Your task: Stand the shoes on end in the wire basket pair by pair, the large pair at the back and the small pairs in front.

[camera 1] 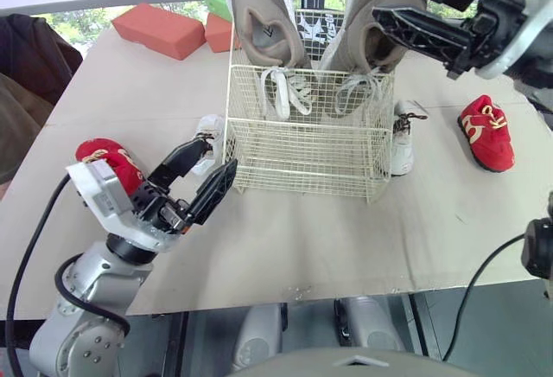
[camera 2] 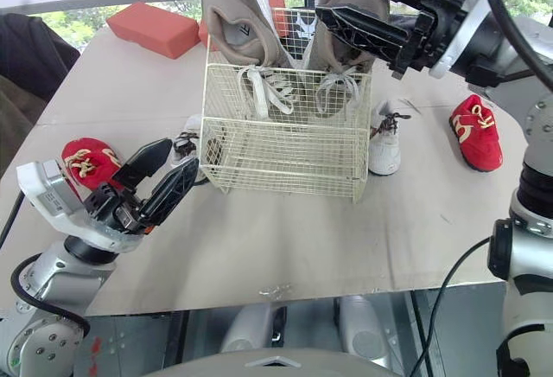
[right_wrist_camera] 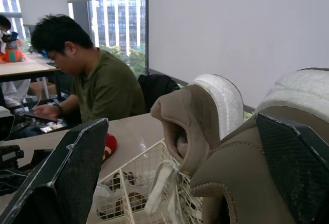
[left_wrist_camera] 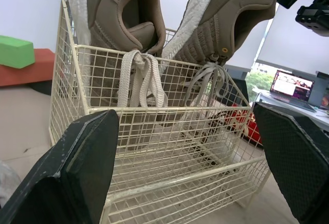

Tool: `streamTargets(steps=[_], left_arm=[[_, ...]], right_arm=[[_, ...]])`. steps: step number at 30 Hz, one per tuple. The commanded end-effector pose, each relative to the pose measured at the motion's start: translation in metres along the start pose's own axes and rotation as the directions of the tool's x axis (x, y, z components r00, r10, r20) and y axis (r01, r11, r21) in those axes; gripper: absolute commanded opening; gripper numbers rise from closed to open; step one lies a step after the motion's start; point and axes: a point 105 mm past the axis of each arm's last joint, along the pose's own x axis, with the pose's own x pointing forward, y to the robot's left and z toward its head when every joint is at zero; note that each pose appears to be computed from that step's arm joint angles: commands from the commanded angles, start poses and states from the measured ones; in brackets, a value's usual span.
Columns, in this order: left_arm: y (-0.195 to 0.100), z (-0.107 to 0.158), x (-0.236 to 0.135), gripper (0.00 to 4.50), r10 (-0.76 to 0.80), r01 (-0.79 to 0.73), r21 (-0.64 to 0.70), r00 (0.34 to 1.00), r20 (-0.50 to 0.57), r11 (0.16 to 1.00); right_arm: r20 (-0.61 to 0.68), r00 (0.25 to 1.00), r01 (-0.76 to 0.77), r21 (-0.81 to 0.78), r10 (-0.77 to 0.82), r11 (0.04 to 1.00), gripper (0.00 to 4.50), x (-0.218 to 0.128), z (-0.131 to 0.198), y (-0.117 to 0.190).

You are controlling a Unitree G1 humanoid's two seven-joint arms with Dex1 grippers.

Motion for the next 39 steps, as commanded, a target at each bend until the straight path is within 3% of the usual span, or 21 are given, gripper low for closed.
streamTargets(steps=[1,8,14,19,24,28,34,39], left_arm=[[-0.010,0.011,0.003,4.50,-0.039,0.038,0.036,0.998,0.041,0.999],[-0.009,0.011,0.005,4.50,-0.043,0.042,0.037,0.998,0.047,0.998],[-0.008,0.011,0.002,4.50,-0.010,0.009,0.041,0.999,0.044,0.999],[-0.006,0.011,-0.001,4.50,0.007,-0.009,0.044,0.999,0.042,0.999],[0.002,0.012,0.000,4.50,0.038,-0.040,0.039,0.998,0.050,0.998],[0.015,0.014,-0.002,4.50,0.113,-0.116,0.036,0.992,0.056,0.993],[0.040,0.016,-0.010,4.50,0.243,-0.245,0.040,0.969,0.045,0.969],[0.050,0.009,-0.015,4.50,0.290,-0.286,0.089,0.957,-0.032,0.954]], right_arm=[[-0.040,0.995,-0.093,0.037,0.094,0.995,4.43,0.018,-0.011,0.012],[-0.074,0.986,-0.141,0.088,0.148,0.986,4.43,0.046,-0.022,0.012],[-0.066,0.997,0.035,0.121,-0.028,0.992,4.43,0.028,-0.028,-0.021],[0.019,0.991,0.127,0.127,-0.130,0.984,4.43,0.008,-0.011,-0.033],[0.090,0.994,0.048,0.068,-0.054,0.997,4.43,-0.006,-0.002,-0.012],[0.057,0.997,-0.046,-0.021,0.047,0.999,4.43,-0.013,-0.013,0.012],[0.015,0.997,-0.081,-0.063,0.082,0.995,4.43,-0.021,-0.034,0.030],[-0.030,1.000,-0.006,-0.119,0.002,0.993,4.43,-0.021,-0.048,0.027]])
